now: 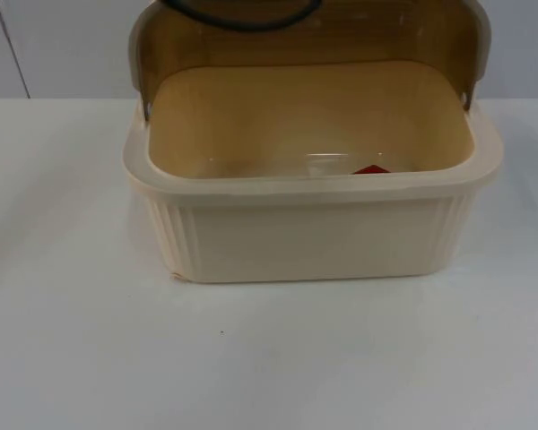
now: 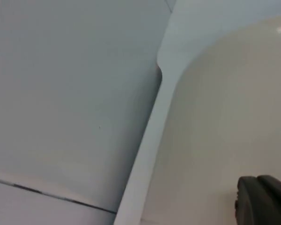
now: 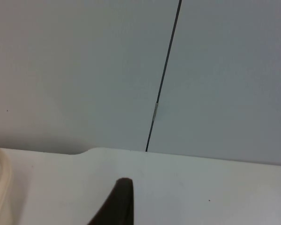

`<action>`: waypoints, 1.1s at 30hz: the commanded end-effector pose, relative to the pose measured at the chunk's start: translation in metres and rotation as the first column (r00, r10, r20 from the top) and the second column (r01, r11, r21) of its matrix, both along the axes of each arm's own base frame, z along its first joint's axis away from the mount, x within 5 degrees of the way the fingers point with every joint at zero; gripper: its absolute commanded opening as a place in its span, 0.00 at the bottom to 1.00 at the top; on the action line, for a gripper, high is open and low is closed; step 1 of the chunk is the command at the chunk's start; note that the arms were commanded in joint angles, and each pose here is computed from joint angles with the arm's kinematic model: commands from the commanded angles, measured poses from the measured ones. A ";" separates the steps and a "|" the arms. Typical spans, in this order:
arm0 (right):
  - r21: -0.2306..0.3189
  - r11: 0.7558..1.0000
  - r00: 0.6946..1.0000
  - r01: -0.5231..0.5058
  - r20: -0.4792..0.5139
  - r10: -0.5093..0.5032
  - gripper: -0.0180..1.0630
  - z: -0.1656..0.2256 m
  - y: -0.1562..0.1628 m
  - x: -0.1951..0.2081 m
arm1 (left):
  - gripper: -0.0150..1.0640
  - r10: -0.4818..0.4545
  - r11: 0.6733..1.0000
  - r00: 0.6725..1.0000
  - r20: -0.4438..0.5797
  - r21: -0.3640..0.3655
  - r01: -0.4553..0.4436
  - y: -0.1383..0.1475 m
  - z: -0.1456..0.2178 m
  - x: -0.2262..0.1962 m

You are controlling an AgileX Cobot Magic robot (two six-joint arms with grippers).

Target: Open the box lid with the left hand, place the block into the box with the right hand, then close the box lid with the left hand.

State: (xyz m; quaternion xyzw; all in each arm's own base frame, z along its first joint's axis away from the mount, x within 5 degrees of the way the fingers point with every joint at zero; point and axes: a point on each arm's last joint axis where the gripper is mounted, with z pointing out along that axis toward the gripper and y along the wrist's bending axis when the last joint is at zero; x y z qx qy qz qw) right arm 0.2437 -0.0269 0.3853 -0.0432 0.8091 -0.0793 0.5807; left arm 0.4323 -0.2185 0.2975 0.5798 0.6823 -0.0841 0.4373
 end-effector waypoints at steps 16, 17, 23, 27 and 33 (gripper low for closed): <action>0.028 1.000 1.000 0.007 0.025 -0.008 0.88 0.003 -0.001 -0.001 | 0.01 -0.009 0.998 0.991 -0.136 0.057 0.017 0.004 -0.004 -0.011; 0.028 1.000 1.000 0.007 0.020 -0.007 0.88 0.003 -0.001 -0.001 | 0.01 -0.003 0.999 0.991 -0.132 0.051 0.010 0.003 -0.002 -0.011; 0.029 1.000 1.000 0.005 0.010 -0.005 0.88 0.002 0.000 -0.002 | 0.01 0.010 0.999 0.994 -0.112 0.049 -0.004 -0.005 0.006 -0.017; 0.034 0.999 1.000 0.005 0.011 -0.006 0.88 0.002 0.000 -0.002 | 0.01 0.007 0.999 0.995 -0.100 0.039 -0.003 -0.015 0.004 -0.021; 0.034 0.999 1.000 0.005 0.009 -0.005 0.88 0.002 0.000 -0.002 | 0.01 0.045 0.996 0.991 -0.128 0.087 -0.034 -0.014 -0.019 -0.029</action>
